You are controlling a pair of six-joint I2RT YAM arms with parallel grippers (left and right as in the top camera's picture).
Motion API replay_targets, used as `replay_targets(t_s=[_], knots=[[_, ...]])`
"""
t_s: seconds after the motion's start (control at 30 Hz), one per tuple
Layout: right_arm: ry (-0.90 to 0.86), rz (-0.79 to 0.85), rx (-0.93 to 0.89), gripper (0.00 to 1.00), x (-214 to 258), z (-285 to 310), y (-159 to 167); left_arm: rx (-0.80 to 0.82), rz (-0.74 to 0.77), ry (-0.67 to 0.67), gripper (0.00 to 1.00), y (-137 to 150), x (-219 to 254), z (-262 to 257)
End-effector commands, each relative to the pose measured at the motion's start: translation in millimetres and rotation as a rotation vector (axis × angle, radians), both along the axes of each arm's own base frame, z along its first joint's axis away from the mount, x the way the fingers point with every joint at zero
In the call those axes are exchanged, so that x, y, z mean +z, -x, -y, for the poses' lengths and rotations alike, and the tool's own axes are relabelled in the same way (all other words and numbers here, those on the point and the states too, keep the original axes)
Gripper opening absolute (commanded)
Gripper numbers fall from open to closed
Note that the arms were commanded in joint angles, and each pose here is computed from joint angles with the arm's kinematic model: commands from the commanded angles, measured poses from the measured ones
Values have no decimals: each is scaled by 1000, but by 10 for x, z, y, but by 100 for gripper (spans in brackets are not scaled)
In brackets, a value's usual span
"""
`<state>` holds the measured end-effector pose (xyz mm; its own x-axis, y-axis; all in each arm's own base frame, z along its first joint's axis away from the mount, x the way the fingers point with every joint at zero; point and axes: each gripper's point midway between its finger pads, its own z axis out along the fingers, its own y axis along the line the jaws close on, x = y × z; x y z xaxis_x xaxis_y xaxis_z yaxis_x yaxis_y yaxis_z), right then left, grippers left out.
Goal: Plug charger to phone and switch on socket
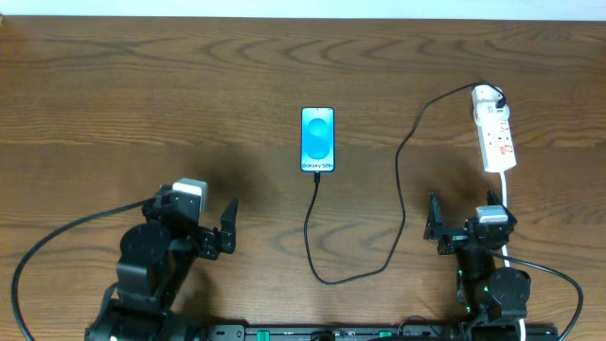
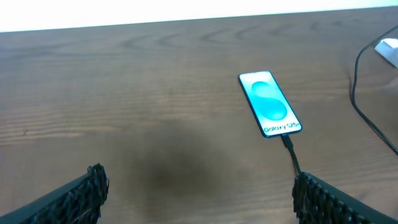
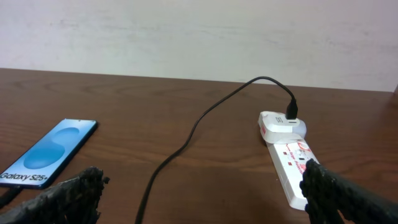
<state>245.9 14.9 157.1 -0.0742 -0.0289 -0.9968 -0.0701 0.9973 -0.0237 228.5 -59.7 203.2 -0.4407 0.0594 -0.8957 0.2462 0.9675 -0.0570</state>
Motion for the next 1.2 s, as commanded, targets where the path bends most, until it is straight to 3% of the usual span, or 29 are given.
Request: replay_targets(t_s=[0.0, 0.57, 1.17], knots=[[-13, 0, -15, 99, -6, 31, 1, -32, 78, 5, 96, 17, 14, 31], [-13, 0, -16, 99, -6, 31, 1, 134, 348, 171, 96, -50, -6, -265], [-13, 0, -15, 99, -6, 31, 1, 305, 429, 270, 96, -182, -273, -549]])
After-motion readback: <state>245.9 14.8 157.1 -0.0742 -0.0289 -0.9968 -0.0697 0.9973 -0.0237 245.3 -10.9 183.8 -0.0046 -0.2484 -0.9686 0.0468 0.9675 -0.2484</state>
